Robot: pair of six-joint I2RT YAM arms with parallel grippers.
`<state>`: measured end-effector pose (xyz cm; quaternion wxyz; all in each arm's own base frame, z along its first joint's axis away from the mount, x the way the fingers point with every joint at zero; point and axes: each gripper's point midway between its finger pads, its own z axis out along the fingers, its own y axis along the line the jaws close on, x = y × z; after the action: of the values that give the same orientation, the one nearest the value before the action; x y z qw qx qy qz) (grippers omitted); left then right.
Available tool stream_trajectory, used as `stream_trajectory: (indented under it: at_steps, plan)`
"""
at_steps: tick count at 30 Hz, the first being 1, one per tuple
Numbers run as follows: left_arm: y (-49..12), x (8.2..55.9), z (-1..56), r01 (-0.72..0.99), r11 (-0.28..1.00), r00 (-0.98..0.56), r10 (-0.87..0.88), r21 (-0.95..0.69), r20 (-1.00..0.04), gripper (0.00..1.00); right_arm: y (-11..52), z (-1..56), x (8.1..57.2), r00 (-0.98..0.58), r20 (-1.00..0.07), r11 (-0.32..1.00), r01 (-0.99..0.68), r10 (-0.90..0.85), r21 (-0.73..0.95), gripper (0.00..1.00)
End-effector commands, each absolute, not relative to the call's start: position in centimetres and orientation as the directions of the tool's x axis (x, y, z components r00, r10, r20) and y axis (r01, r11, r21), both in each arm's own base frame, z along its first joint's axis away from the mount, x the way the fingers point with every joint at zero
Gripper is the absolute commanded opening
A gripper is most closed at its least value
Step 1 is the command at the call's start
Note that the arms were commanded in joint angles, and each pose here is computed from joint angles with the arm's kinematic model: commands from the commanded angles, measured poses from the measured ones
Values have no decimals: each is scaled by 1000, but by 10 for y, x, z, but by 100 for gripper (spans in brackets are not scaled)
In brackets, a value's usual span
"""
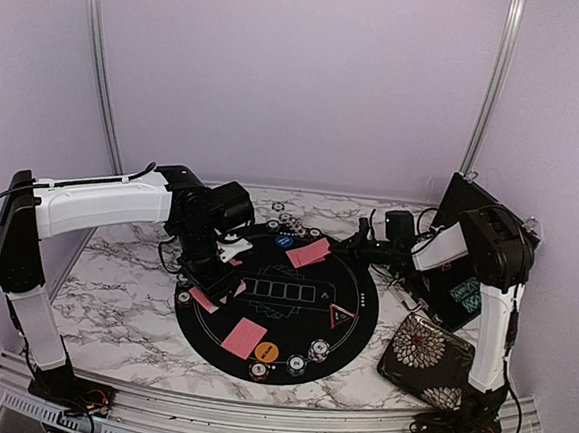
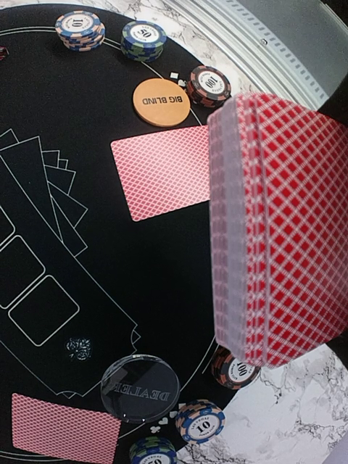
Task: Distribute texas hold em gaming equipment
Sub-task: Distribute the poker card in the small blind area.
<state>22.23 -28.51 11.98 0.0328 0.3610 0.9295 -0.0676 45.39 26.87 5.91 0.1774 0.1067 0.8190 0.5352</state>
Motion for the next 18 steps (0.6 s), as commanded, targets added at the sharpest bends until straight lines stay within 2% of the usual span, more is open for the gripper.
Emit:
stream_trajectory:
  at_steps: [1,8,14,18]
  plan:
    - [-285,225,132,681,725,-731,667,-104,-143,45,261,47,466,-904,-201,462,-5,377,887,0]
    - [-285,226,132,680,725,-732,666,-106,-142,45,257,41,466,-902,-210,496,5,377,868,0]
    - [-286,225,131,680,726,-733,666,-107,-139,45,251,42,464,-898,-243,545,-5,366,838,32]
    - [-286,226,131,679,726,-734,665,-108,-141,45,245,45,461,-892,-269,582,-9,362,813,46]
